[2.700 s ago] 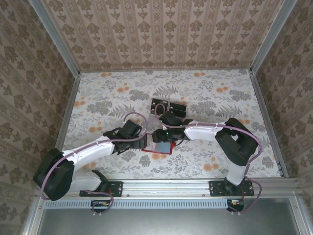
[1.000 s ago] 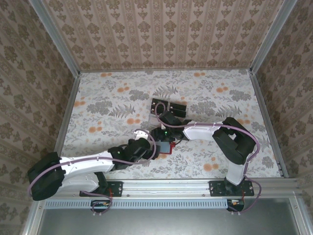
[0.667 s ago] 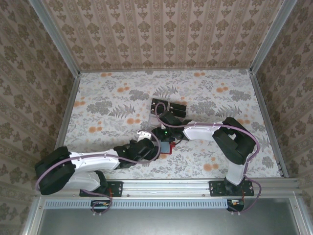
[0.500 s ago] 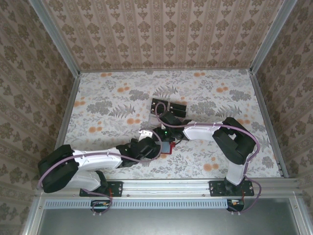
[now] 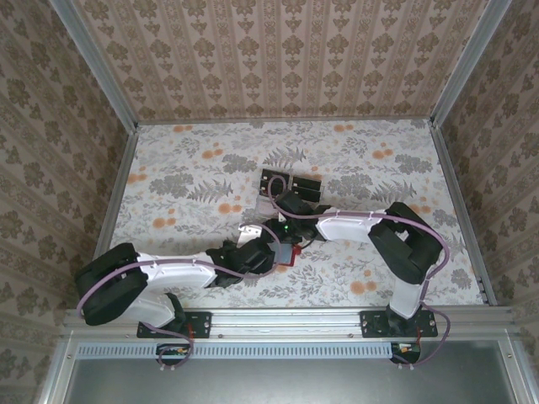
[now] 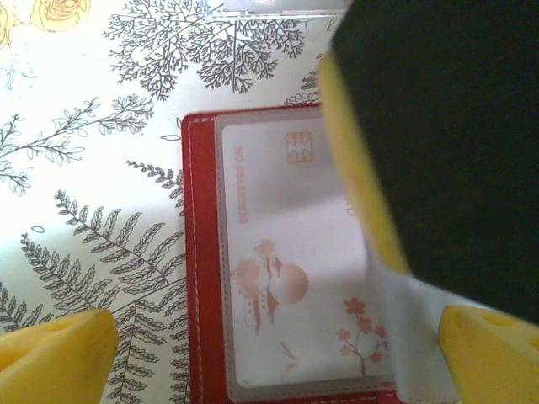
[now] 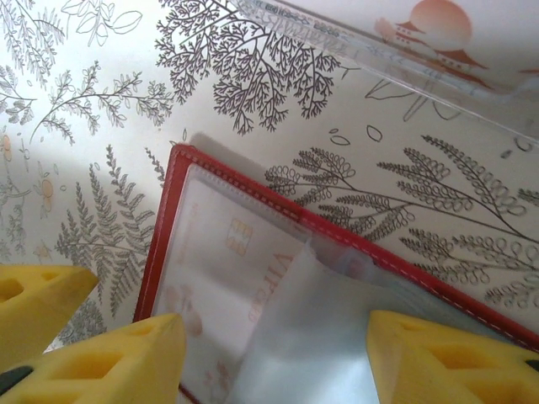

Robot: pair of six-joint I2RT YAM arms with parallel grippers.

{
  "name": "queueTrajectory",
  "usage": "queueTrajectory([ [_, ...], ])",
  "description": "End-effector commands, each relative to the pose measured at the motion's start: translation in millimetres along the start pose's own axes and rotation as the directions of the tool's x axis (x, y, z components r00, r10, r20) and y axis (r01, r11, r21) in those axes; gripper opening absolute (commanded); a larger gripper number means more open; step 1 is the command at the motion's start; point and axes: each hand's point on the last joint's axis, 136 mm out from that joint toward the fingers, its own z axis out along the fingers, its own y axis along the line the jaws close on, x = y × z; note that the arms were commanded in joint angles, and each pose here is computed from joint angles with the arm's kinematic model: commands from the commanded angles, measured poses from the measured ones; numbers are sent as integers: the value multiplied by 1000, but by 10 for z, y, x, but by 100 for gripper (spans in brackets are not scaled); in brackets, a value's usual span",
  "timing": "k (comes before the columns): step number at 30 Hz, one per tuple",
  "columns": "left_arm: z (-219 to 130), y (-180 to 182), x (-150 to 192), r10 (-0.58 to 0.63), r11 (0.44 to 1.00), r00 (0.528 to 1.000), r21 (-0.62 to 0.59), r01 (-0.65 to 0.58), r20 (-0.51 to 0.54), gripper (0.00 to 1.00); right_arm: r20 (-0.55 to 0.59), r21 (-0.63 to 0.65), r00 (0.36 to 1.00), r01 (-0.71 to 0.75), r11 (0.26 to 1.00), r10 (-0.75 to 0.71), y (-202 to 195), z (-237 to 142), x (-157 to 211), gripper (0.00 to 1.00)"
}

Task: Put the credit cards into the card holder
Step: Insert the credit card into the card slot, then rotate the card holder at the center of the table.

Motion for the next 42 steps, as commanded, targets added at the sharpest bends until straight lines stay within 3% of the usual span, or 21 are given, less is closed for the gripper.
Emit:
queueTrajectory([
  [1,12,119,107,-8,999,1000,-52,7,-12,100,63,-19,998,-20,1000,21,119,-304,-120,61],
  [9,15,155,154,-18,998,1000,-54,18,-12,100,145,-27,983,-106,994,109,54,-555,-64,61],
  [26,-127,211,23,-43,998,999,-40,44,30,100,111,-37,985,-125,991,129,216,-346,335,61],
  [31,-244,255,-49,-52,998,997,-32,53,58,100,88,27,986,-148,989,145,2,-203,475,61],
  [42,-401,311,-135,-73,997,993,-14,75,96,100,90,165,987,-143,976,130,-546,-259,487,60],
])
